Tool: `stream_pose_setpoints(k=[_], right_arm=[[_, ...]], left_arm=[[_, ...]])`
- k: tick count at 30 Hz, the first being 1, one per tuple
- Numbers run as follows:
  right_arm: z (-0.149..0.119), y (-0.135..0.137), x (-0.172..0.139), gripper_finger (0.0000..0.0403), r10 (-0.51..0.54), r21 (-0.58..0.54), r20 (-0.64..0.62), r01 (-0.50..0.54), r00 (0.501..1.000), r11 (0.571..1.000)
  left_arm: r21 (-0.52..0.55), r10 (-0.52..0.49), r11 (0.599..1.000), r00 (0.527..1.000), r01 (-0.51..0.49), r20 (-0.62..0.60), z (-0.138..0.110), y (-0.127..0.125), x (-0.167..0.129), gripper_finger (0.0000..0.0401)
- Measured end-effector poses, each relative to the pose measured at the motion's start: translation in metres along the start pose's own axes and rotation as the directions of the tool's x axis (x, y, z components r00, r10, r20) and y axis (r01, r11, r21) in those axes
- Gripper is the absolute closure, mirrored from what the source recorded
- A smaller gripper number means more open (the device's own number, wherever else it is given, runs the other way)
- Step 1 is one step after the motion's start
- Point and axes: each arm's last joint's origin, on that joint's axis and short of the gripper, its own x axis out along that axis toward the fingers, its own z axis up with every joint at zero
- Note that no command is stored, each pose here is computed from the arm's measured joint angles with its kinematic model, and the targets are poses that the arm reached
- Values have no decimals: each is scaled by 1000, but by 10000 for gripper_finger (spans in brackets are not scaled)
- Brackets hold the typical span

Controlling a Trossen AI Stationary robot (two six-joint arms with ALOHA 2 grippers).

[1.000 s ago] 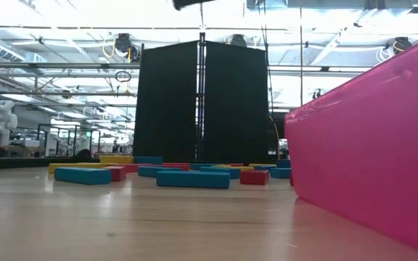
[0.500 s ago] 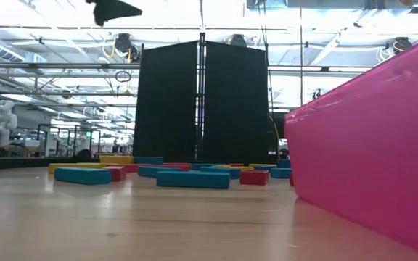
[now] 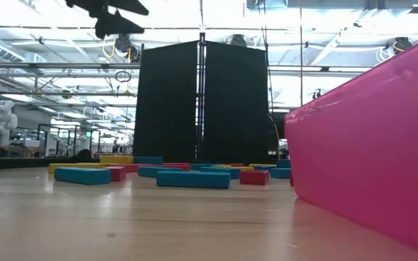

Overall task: Sort blocks
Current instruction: Put the yellow block into the orange bin

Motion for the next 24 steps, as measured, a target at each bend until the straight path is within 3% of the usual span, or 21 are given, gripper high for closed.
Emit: stream_pose_setpoints(k=[4, 8, 12, 17, 24], right_arm=[[-10, 3, 9, 289, -95, -10, -144, 94, 985, 995], [-15, 3, 15, 284, -160, -19, -187, 159, 969, 987], [-16, 4, 17, 202, -175, -6, -193, 177, 965, 984], [-16, 4, 17, 125, -175, -3, -192, 178, 966, 984], [-16, 4, 17, 112, -179, -28, -187, 177, 966, 984]], left_arm=[[12, 14, 1000, 994, -13, -106, -11, 0, 18, 102], [25, 30, 999, 978, -25, -208, -23, 0, 33, 102], [47, 50, 998, 945, -36, -324, -36, 0, 45, 102], [89, 97, 994, 841, -59, -532, -61, 3, 53, 102], [202, 228, 972, 687, -121, -690, -87, 9, 65, 102]])
